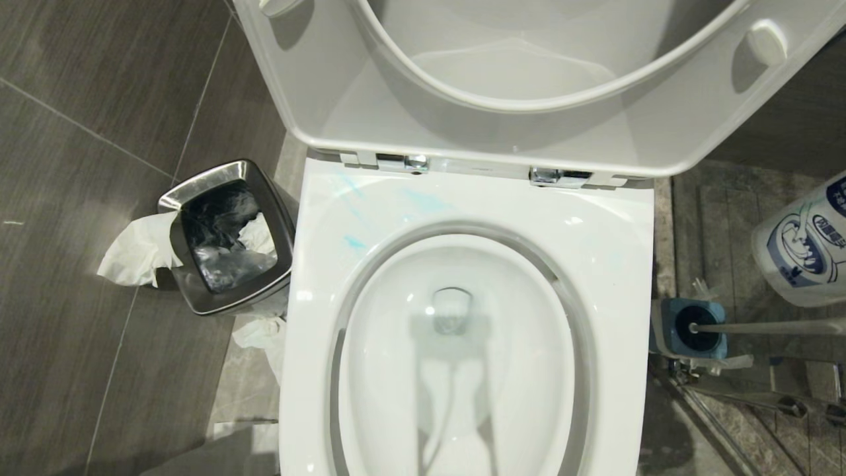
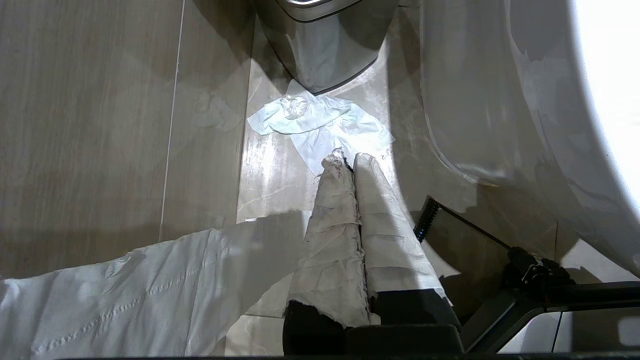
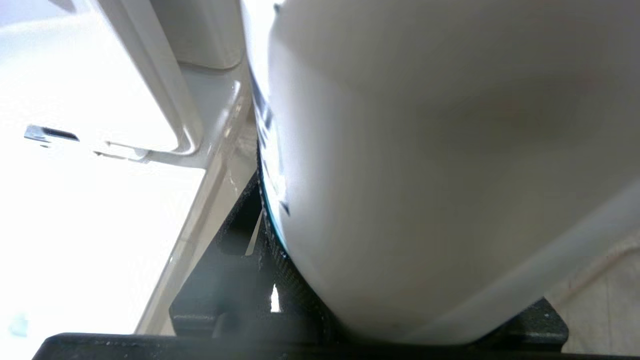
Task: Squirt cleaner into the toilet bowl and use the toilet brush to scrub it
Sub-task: Pour in the cleaning agent
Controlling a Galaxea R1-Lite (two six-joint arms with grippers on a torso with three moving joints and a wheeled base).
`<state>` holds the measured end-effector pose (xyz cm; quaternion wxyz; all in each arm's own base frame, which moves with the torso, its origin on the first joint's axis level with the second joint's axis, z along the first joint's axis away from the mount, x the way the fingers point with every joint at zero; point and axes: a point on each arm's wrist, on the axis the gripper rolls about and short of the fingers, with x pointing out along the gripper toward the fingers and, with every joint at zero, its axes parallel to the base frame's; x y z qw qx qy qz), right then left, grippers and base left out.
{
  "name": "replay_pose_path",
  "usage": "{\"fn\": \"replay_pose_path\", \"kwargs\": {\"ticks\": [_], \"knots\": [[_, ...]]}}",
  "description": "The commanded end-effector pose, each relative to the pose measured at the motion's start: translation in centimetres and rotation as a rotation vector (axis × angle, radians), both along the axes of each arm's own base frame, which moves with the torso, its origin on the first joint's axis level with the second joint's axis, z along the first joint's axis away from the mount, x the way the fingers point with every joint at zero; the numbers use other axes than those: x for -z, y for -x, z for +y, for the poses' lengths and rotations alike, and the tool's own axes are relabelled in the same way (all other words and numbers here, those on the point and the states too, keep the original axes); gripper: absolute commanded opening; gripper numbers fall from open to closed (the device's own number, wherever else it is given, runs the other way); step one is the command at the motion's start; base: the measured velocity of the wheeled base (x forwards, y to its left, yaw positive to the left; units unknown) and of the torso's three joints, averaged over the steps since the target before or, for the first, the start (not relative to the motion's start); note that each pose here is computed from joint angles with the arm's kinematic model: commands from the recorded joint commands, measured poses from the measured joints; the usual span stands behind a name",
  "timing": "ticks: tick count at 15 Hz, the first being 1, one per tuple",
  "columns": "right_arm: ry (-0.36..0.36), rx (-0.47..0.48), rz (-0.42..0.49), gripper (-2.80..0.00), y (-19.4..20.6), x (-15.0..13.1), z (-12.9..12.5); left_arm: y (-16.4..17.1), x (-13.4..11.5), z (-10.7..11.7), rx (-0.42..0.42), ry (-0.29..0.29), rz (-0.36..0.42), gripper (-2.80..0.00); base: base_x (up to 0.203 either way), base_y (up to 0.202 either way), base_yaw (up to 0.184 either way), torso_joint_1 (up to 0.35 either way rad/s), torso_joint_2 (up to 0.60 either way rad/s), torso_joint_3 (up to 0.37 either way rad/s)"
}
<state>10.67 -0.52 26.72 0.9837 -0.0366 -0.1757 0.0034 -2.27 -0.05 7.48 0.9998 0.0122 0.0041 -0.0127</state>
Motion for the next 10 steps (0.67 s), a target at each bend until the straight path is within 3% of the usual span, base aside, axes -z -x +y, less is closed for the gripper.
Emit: {"fn": "replay_pose_path", "kwargs": {"ticks": [1, 10], "knots": [[0.003, -0.001, -0.025, -2.8, 0.95, -0.25, 0.07, -0.01, 0.05, 0.0, 0.001, 0.0, 0.002, -2.8, 0.0, 0.0, 0.0, 0.0, 0.0, 0.0], [0.004, 0.0, -0.022, -2.8, 1.08, -0.34, 0.08, 0.0, 0.01, 0.0, 0.001, -0.006, 0.001, -2.8, 0.0, 0.0, 0.0, 0.0, 0.0, 0.0]]}}
